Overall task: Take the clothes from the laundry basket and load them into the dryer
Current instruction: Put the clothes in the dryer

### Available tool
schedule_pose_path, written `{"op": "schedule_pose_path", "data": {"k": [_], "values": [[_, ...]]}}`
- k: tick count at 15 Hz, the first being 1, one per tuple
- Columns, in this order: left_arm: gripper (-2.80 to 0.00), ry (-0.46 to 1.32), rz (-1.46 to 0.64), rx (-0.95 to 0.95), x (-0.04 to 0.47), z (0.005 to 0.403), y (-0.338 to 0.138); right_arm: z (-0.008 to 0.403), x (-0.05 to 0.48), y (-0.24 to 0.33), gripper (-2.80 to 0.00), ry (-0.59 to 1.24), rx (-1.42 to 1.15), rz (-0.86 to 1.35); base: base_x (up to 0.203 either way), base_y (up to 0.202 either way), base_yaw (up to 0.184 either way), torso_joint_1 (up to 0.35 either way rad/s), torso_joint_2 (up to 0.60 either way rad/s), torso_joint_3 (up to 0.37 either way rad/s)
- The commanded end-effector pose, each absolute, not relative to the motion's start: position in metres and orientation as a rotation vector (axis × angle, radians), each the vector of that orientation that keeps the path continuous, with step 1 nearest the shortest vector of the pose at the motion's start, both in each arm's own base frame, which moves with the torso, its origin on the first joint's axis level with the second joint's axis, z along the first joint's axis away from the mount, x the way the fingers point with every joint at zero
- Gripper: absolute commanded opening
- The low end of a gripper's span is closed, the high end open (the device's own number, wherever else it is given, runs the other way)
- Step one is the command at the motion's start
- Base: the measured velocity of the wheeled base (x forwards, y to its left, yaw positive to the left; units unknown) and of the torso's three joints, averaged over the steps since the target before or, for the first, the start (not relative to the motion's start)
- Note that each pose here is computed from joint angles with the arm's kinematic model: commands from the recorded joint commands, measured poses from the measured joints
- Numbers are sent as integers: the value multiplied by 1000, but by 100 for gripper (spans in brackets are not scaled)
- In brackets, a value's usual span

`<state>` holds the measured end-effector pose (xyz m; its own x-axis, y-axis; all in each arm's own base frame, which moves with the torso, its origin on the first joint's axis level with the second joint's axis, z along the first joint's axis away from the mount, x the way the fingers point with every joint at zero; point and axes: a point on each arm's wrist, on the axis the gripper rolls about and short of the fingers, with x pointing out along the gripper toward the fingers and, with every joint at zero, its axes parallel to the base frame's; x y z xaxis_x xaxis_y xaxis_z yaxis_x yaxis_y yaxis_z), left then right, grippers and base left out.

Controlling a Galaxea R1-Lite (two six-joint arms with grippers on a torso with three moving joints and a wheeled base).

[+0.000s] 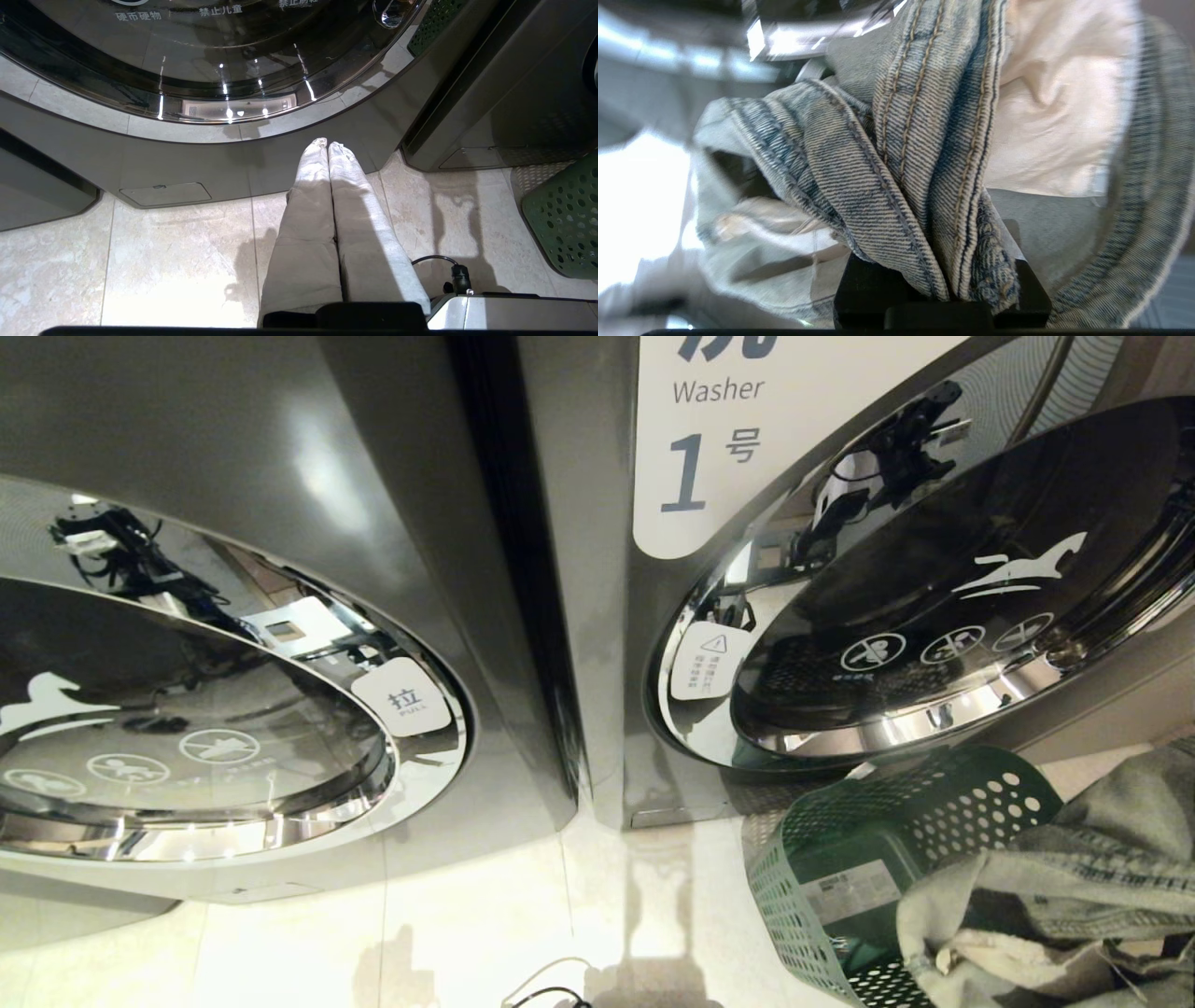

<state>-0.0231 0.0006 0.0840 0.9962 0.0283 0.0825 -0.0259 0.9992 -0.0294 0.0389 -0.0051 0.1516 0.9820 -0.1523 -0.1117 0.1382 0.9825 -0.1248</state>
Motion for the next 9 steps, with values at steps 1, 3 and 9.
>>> {"op": "schedule_pose_path", "data": {"k": [1, 3, 9], "values": [[-280, -55, 28, -28, -21, 76, 1, 142, 14, -2, -280, 86, -126, -116, 0, 0, 0, 0, 0, 0], [-280, -56, 28, -28, -21, 76, 1, 138, 6, -1, -280, 102, -136, -85, 0, 0, 0, 0, 0, 0], [-280, -56, 28, -28, -21, 76, 1, 134, -2, 0, -280, 80, -141, -90, 0, 0, 0, 0, 0, 0]]}}
